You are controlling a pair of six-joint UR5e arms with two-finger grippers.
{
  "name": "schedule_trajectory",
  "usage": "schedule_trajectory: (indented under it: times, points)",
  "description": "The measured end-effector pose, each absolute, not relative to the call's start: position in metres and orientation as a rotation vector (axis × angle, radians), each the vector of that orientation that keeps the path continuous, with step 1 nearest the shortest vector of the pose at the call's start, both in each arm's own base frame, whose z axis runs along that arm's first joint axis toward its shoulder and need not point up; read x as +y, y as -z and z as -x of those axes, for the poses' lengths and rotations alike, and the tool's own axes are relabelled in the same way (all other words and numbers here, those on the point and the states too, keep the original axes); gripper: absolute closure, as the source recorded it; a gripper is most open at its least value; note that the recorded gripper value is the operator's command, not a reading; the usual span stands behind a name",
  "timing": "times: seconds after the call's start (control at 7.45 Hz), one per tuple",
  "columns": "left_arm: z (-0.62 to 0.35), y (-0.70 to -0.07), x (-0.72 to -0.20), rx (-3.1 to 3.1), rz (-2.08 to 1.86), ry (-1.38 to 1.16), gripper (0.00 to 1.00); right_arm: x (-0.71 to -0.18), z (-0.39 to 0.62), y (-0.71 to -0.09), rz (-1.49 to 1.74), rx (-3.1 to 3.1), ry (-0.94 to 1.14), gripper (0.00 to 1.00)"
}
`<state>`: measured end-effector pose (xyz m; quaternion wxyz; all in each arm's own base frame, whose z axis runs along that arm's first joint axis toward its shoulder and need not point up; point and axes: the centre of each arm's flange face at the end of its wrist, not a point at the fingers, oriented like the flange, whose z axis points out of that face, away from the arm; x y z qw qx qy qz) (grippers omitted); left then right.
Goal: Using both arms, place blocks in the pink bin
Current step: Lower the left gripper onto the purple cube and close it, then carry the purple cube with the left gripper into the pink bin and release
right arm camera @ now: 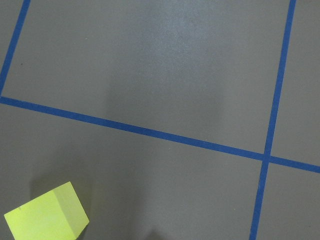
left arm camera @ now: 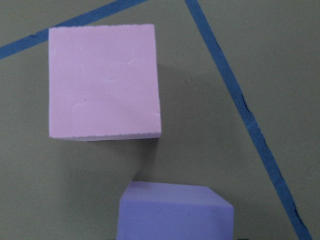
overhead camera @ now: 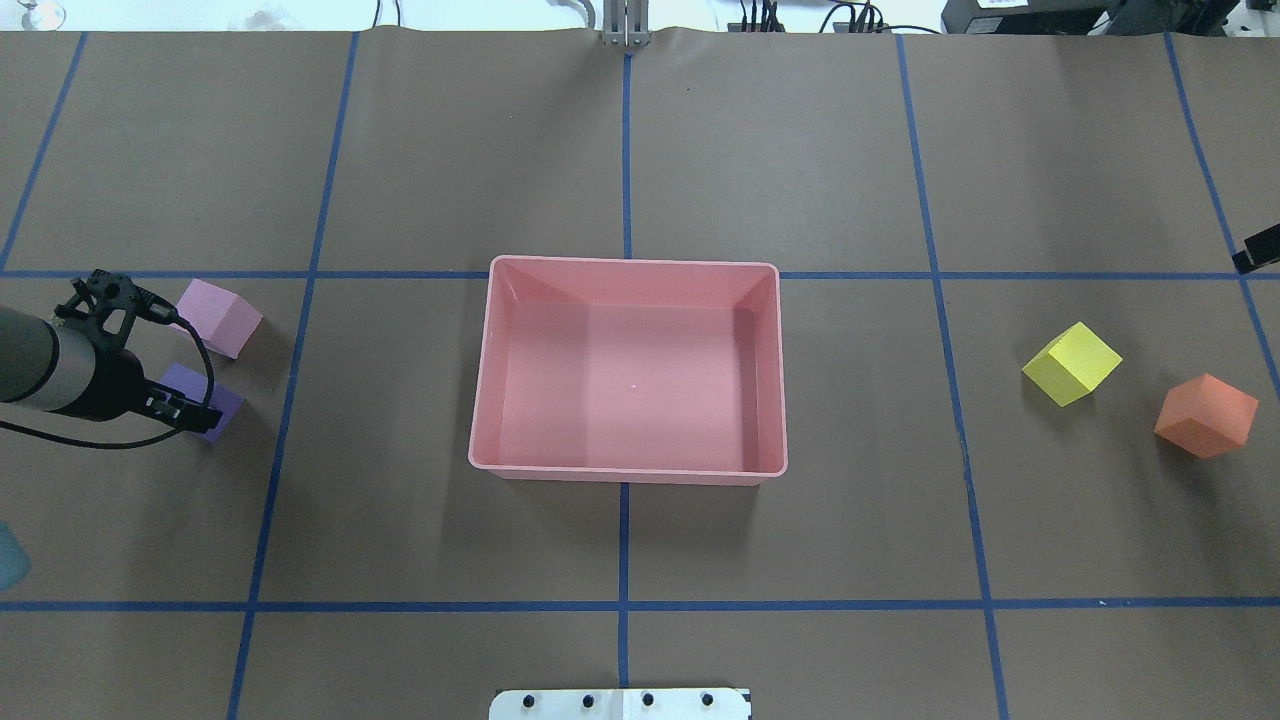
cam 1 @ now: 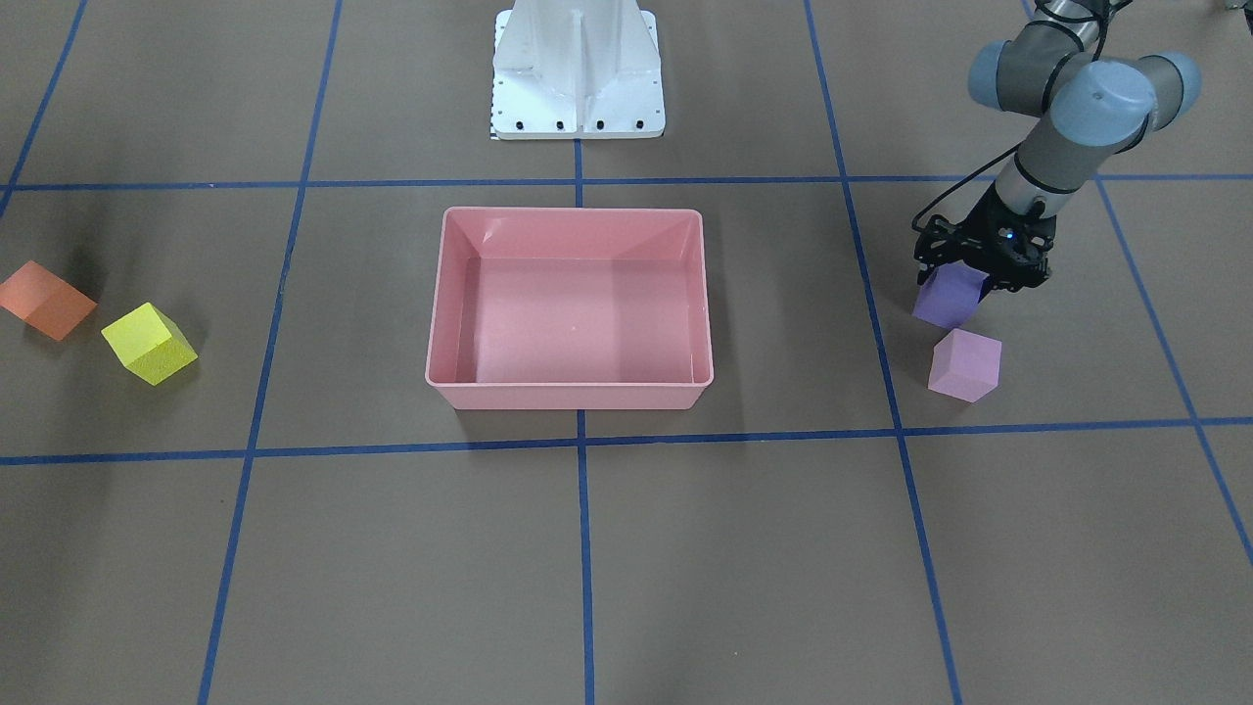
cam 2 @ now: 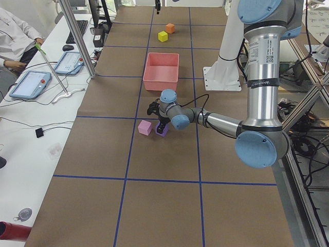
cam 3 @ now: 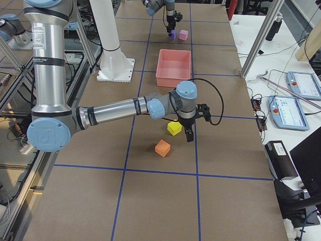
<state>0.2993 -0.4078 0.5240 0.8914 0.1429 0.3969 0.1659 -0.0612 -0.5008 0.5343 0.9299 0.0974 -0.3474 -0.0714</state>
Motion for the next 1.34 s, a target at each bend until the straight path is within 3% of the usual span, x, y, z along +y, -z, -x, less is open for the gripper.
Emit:
schedule_trajectory:
  times: [0.27,0.67,0.94,1.07,1.21,1.34]
  points:
    - [-0.301,-0.488,-0.404,0.857,-0.268,-0.357,0.93,-0.501,0.061,-0.535,-0.198,-0.711,0.146,0.00]
    - [-0.339,-0.341,-0.422,0.933,-0.146,-0.172,0.93,-0.500,0.062,-0.536,-0.196,-0.717,0.148,0.00]
    - [-0.400,-0.233,-0.426,0.992,-0.077,-0.072,0.85,-0.500,0.063,-0.536,-0.196,-0.721,0.149,0.00]
    - [-0.439,-0.187,-0.427,0.990,-0.059,-0.036,0.55,-0.500,0.064,-0.536,-0.196,-0.722,0.151,0.00]
    - [-0.474,-0.161,-0.425,0.969,-0.062,-0.010,0.01,-0.500,0.066,-0.536,-0.195,-0.723,0.155,0.00]
    - [-0.497,-0.149,-0.422,0.950,-0.078,0.004,0.00,-0.500,0.068,-0.536,-0.192,-0.728,0.160,0.00]
